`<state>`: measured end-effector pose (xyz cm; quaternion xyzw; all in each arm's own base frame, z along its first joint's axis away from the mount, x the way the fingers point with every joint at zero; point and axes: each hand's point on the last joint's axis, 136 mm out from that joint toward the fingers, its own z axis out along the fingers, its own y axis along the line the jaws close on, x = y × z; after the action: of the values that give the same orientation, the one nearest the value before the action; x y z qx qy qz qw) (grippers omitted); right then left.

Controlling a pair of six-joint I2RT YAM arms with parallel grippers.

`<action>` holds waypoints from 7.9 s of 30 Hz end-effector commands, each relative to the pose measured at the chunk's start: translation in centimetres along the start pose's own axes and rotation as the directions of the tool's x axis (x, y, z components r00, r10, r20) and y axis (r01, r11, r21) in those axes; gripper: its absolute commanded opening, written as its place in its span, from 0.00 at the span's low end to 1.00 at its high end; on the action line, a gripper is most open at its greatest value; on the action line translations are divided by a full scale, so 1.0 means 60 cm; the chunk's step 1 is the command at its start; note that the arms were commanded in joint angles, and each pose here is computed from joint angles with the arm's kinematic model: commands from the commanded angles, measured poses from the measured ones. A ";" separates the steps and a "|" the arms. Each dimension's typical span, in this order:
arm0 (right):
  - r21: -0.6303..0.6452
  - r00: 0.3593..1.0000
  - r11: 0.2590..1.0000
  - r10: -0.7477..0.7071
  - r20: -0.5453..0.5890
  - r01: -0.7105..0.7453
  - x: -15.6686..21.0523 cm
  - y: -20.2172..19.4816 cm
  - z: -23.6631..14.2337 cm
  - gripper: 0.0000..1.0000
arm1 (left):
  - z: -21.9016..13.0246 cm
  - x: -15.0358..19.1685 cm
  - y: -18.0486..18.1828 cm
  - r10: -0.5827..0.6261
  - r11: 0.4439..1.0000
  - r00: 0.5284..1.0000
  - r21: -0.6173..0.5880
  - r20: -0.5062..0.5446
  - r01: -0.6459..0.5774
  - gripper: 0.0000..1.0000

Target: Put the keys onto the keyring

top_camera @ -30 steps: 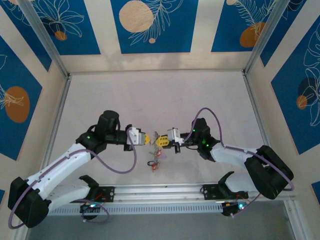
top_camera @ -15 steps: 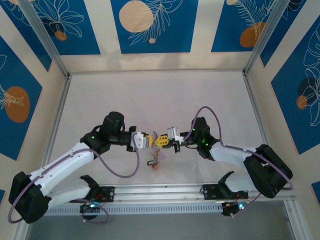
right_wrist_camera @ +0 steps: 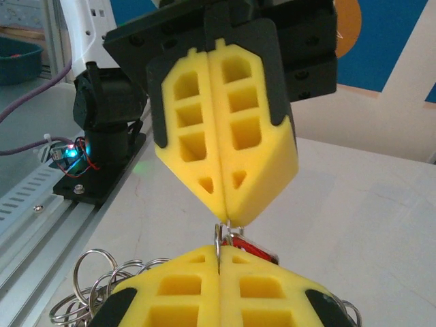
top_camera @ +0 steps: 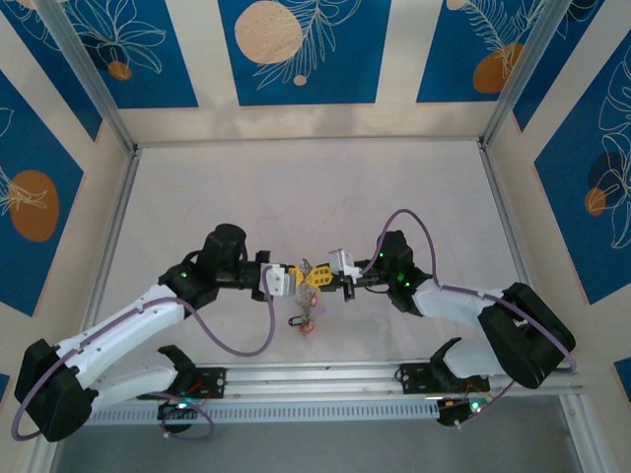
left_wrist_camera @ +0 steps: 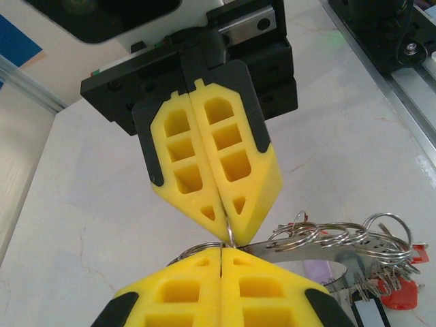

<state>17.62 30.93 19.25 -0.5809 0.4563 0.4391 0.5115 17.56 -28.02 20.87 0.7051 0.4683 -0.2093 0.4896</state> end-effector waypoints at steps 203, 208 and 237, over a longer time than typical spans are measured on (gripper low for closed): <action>0.134 1.000 0.991 -0.003 -0.012 0.004 -0.014 -0.036 0.014 0.19 | 0.000 0.004 0.024 -0.029 0.988 0.866 0.116 -0.499 0.100 0.00; 0.108 1.000 0.994 -0.005 -0.007 0.005 -0.017 -0.029 0.018 0.20 | 0.004 0.005 0.024 -0.042 0.987 0.867 0.112 -0.496 0.112 0.00; 0.120 0.997 0.992 -0.054 0.059 0.047 -0.033 -0.023 -0.001 0.00 | -0.009 -0.017 0.053 -0.256 0.958 0.966 -0.140 -0.038 0.249 0.29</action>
<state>18.99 31.36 19.78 -0.5451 0.4847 0.4147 0.5440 19.64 -26.82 20.92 0.6321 0.6140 -0.1745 0.4393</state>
